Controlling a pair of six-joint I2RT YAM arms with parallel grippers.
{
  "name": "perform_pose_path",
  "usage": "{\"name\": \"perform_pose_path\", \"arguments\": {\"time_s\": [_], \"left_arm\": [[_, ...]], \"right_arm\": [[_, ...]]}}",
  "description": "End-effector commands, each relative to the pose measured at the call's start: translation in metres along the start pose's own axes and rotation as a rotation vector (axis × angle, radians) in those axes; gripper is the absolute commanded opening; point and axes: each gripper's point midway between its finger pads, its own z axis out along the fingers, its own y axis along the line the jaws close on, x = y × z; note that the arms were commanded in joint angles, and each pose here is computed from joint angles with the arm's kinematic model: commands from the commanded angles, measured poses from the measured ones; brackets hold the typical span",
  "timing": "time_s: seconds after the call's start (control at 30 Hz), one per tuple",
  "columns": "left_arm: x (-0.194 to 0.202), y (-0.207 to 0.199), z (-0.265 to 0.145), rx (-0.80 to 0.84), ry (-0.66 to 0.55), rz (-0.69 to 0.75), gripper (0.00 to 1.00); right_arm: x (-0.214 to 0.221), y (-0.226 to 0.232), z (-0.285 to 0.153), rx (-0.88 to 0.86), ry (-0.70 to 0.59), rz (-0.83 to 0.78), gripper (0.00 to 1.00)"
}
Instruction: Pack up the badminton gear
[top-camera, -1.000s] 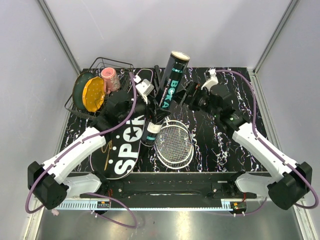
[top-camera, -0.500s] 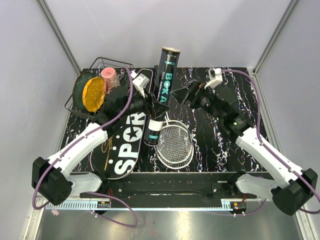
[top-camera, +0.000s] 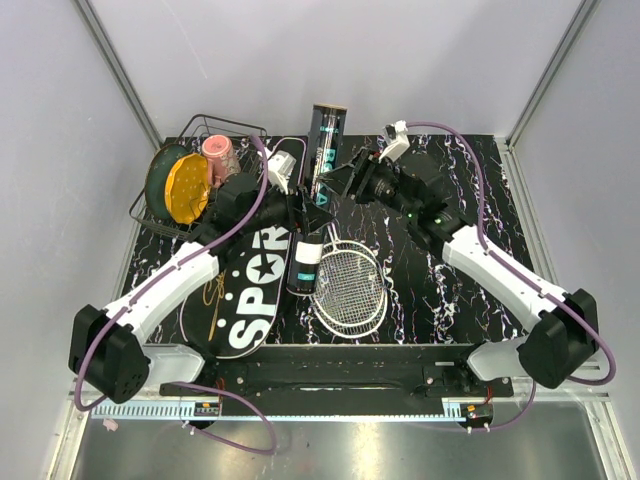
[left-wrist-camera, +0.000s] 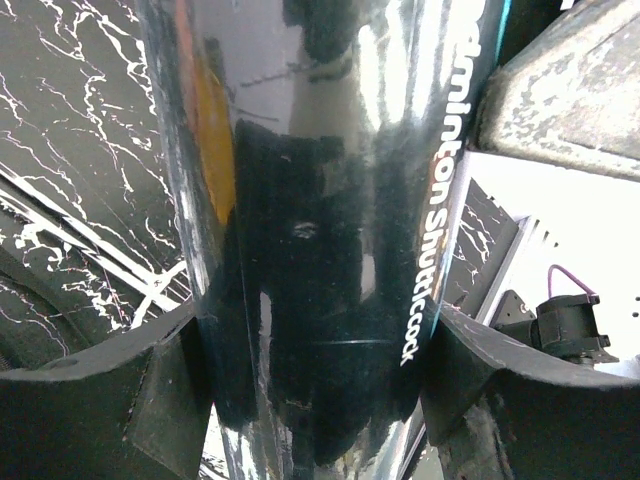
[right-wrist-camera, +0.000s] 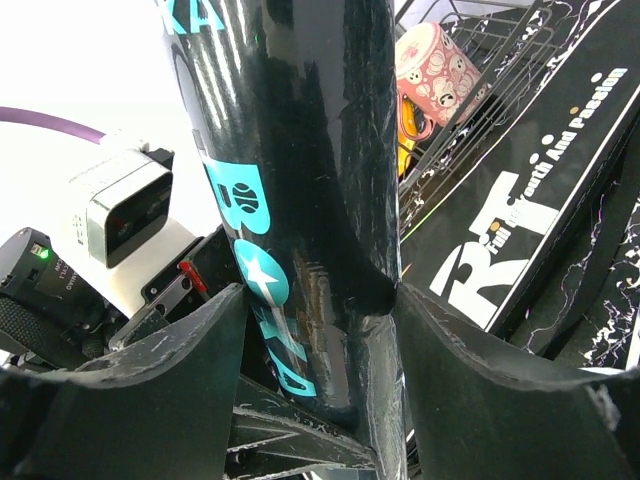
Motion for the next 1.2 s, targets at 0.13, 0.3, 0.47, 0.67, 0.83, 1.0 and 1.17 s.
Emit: {"name": "perform_pose_path", "arguments": {"time_s": [0.13,0.3,0.47,0.67,0.83,1.0,1.17], "left_arm": [[-0.027,-0.014,0.003,0.079,-0.060,0.027,0.08],[-0.025,-0.012,0.003,0.071,-0.064,0.039,0.13],[-0.023,-0.013,0.003,0.086,-0.054,0.041,0.17],[-0.021,-0.016,0.004,0.109,-0.042,0.043,0.23],[-0.026,0.001,-0.005,0.007,-0.080,0.066,0.57],[-0.041,0.029,-0.026,-0.156,-0.170,0.081,0.84],[-0.071,0.078,-0.076,-0.435,-0.346,0.039,0.89]], "right_arm": [[0.012,0.013,0.015,-0.091,0.033,0.035,0.70],[0.016,0.009,0.021,-0.086,0.051,0.032,0.71],[0.021,0.010,0.027,-0.100,0.073,0.005,0.78],[0.029,0.002,0.032,-0.083,0.092,0.009,0.67],[0.017,-0.012,0.026,0.029,0.061,-0.075,0.44],[-0.013,-0.081,0.005,0.401,0.065,-0.181,0.43],[-0.065,-0.170,-0.046,0.728,0.069,-0.282,0.38]]}}
